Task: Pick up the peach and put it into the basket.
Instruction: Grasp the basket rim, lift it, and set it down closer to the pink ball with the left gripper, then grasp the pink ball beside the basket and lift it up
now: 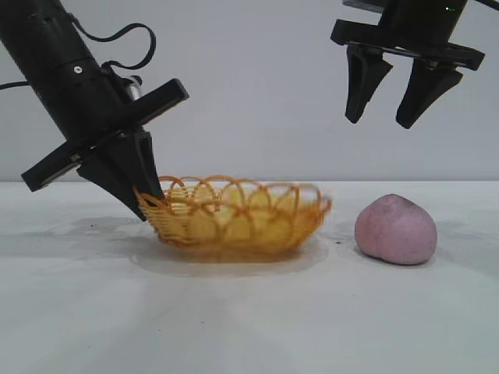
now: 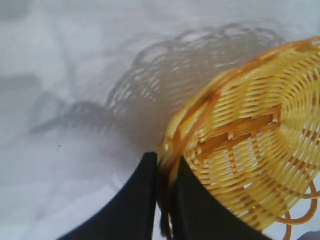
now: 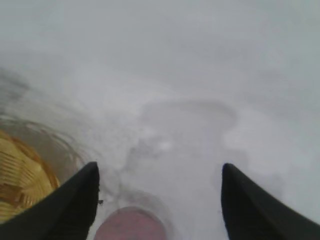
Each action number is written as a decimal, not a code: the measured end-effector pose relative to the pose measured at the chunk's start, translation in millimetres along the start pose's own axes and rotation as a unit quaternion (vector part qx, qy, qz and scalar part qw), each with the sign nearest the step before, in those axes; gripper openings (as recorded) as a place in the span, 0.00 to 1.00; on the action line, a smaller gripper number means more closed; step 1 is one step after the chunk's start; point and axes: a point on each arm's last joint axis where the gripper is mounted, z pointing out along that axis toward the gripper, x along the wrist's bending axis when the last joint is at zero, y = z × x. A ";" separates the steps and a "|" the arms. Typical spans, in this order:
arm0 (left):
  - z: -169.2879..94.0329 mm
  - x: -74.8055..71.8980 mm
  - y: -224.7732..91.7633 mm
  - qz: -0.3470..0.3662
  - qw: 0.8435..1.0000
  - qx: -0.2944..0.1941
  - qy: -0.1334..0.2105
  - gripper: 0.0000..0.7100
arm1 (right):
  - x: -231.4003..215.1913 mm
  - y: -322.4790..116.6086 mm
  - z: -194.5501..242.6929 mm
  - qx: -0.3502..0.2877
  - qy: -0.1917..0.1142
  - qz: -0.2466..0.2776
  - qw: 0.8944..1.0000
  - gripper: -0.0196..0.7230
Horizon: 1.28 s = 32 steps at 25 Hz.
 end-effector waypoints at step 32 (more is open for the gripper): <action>-114.4 13.5 35.8 0.106 0.941 0.011 0.321 0.66 | 1.0 -0.8 -2.0 0.015 0.004 -0.001 1.000 0.63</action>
